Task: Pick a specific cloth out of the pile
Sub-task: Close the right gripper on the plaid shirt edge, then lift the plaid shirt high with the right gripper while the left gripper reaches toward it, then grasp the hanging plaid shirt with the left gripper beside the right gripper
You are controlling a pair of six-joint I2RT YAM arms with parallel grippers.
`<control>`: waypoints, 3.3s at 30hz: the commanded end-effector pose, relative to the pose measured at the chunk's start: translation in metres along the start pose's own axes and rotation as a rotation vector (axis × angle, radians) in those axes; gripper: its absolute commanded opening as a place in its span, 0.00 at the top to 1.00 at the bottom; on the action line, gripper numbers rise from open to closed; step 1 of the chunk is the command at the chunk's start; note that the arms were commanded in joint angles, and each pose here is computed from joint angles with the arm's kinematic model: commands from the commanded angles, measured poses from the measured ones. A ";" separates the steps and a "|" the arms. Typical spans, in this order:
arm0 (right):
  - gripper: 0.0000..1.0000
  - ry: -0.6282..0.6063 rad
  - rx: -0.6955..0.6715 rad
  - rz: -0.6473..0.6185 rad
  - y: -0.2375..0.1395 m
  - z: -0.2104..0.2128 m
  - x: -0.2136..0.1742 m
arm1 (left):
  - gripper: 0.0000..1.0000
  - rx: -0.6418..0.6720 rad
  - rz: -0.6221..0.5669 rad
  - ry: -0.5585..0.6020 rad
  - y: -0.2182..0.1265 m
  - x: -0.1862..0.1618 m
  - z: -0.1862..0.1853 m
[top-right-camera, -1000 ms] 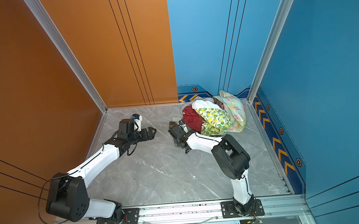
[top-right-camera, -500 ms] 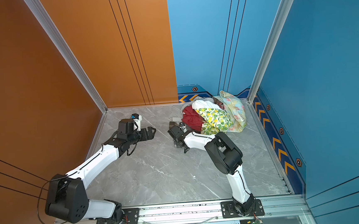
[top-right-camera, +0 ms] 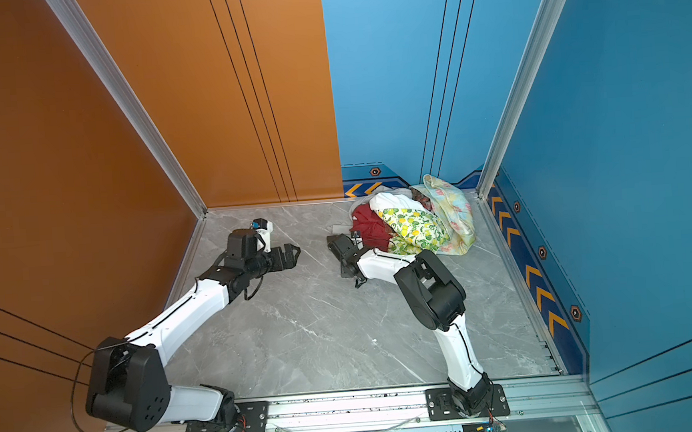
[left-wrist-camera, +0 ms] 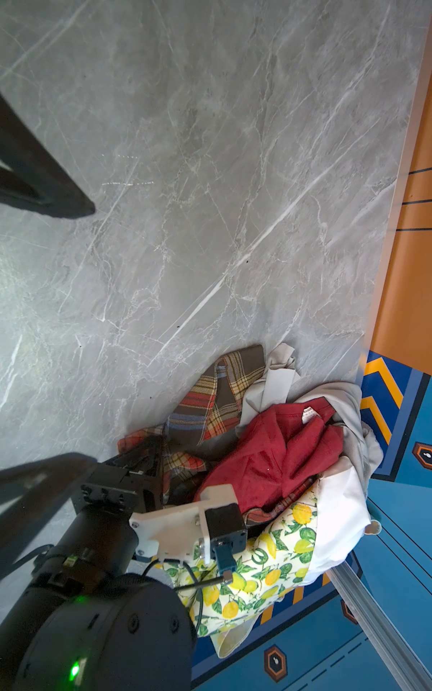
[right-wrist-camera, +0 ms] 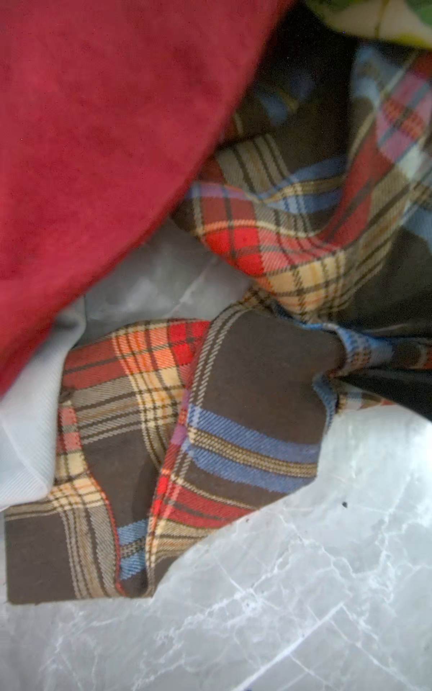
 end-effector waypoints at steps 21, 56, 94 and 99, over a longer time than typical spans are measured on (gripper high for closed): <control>1.00 0.107 0.226 -0.648 -0.217 -0.068 0.188 | 0.02 0.011 -0.032 0.025 -0.005 0.005 0.002; 1.00 0.206 0.572 -1.004 -0.359 -0.098 0.216 | 0.01 -0.353 -0.312 0.139 0.070 -0.007 -0.175; 1.00 0.538 0.326 -0.864 -0.246 -0.232 0.138 | 1.00 -0.683 -0.501 0.162 0.097 0.107 -0.316; 1.00 0.556 0.329 -0.884 -0.241 -0.241 0.138 | 1.00 -0.682 -0.527 0.172 0.085 0.130 -0.322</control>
Point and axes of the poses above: each gripper's point midway between its finger pads, its own y axis out along the fingers, its own z axis along the line the jaws close on, x = y × z, the point moved 10 cm from there along -y, back along the fingers, and after that the axes turned 8 degrees about -y, right-handed, at the moved point
